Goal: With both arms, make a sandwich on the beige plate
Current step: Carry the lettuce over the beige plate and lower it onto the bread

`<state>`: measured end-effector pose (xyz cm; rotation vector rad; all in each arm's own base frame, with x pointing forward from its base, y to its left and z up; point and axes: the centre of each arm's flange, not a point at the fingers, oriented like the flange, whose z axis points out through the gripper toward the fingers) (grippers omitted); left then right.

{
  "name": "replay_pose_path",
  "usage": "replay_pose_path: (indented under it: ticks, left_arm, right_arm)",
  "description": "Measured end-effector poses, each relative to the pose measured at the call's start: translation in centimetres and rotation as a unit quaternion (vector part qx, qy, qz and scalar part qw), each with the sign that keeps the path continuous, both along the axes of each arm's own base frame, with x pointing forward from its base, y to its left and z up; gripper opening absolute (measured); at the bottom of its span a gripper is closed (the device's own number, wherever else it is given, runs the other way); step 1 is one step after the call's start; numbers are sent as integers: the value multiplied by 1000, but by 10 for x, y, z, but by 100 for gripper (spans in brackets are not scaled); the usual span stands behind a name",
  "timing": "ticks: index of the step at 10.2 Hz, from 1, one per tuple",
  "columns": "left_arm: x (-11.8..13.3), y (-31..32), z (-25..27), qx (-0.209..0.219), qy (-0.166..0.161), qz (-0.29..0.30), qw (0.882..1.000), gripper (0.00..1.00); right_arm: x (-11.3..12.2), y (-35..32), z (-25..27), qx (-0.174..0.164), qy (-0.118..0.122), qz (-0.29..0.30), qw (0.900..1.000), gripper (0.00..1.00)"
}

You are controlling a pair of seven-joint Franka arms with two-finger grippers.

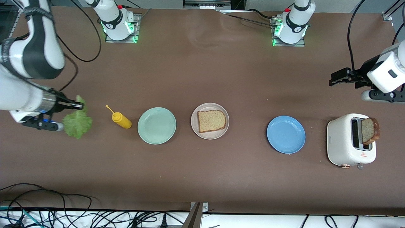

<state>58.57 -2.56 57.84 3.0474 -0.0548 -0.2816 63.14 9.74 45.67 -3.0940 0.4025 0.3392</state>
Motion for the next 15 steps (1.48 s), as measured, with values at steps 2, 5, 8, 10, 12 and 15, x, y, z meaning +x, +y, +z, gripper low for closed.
replay_pose_path:
  ticks: [2, 5, 8, 10, 12, 15]
  left_arm:
    - [2, 1, -3, 0, 2, 1, 1000, 100]
    - [4, 1, -6, 1, 5, 1, 1000, 100]
    - [8, 0, -16, 11, 12, -2, 1000, 100]
    - [9, 0, -14, 11, 10, -3, 1000, 100]
    - [10, 0, -4, 13, -1, -3, 1000, 100]
    - [11, 5, -3, 15, -3, 1, 1000, 100]
  right_arm:
    - [-19, 105, -1, -14, -6, -77, 997, 4]
    - [-41, 243, -43, -3, -51, -216, 975, 4]
    - [-45, 322, -103, 48, -68, -384, 919, 4]
    - [-45, 364, -132, 78, -57, -452, 887, 4]
    - [-41, 390, -160, 122, -52, -521, 843, 4]
    - [-61, 421, -209, 141, -48, -534, 832, 9]
